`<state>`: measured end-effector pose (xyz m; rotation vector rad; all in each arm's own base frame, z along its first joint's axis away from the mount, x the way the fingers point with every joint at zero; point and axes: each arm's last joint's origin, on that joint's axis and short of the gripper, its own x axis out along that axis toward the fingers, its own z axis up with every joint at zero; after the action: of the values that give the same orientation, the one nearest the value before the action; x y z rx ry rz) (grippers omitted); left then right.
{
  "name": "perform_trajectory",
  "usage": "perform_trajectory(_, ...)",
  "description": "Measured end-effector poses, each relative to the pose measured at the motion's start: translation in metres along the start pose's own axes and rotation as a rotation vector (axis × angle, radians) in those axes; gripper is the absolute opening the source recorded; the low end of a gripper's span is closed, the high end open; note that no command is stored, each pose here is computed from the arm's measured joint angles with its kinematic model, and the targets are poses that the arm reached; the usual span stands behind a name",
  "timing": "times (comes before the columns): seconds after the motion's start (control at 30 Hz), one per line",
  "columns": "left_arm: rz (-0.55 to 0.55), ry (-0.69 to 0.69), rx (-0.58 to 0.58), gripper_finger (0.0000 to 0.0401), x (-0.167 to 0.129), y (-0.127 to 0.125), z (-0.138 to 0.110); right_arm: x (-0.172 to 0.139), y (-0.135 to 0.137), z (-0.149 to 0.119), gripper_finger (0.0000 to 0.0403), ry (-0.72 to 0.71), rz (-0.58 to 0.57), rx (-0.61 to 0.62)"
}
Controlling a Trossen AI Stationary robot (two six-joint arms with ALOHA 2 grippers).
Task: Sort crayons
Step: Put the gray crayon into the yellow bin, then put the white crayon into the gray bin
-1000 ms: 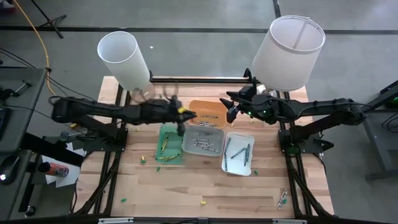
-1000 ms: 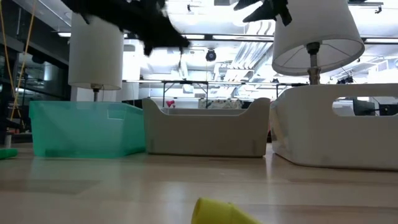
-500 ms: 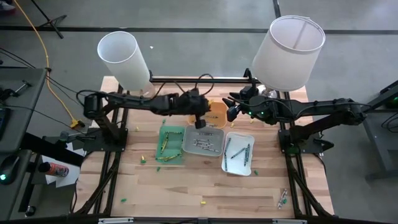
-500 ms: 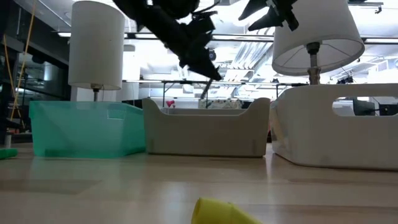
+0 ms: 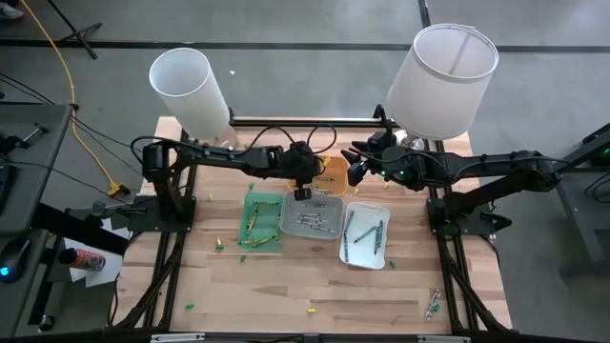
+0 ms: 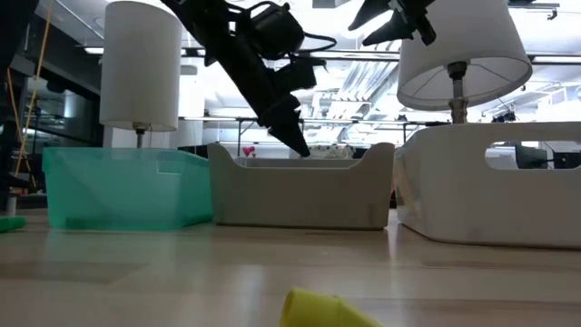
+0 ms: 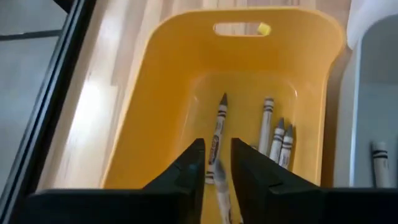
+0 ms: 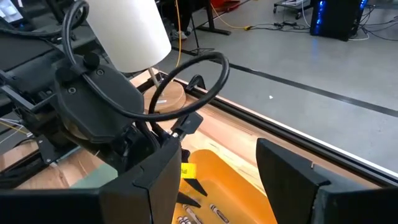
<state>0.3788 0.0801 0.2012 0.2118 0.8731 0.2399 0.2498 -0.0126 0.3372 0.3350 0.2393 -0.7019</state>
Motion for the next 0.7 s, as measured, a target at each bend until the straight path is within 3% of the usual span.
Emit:
perform_trajectory(0.33, -0.006, 0.025, -0.025, 0.0142, -0.010, 0.002, 0.002, 0.000, 0.000, 0.000, 0.0201, 0.004, -0.002, -0.009)
perform_trajectory(0.47, 0.000, -0.030, -0.054, 0.0168, -0.046, 0.012, 0.019, 0.000, -0.001, -0.001, 0.0201, 0.010, -0.005, -0.017)
perform_trajectory(0.7, -0.072, -0.253, -0.258, 0.0183, -0.141, 0.027, 0.032, 0.000, -0.001, -0.002, 0.0201, 0.018, -0.009, -0.050)
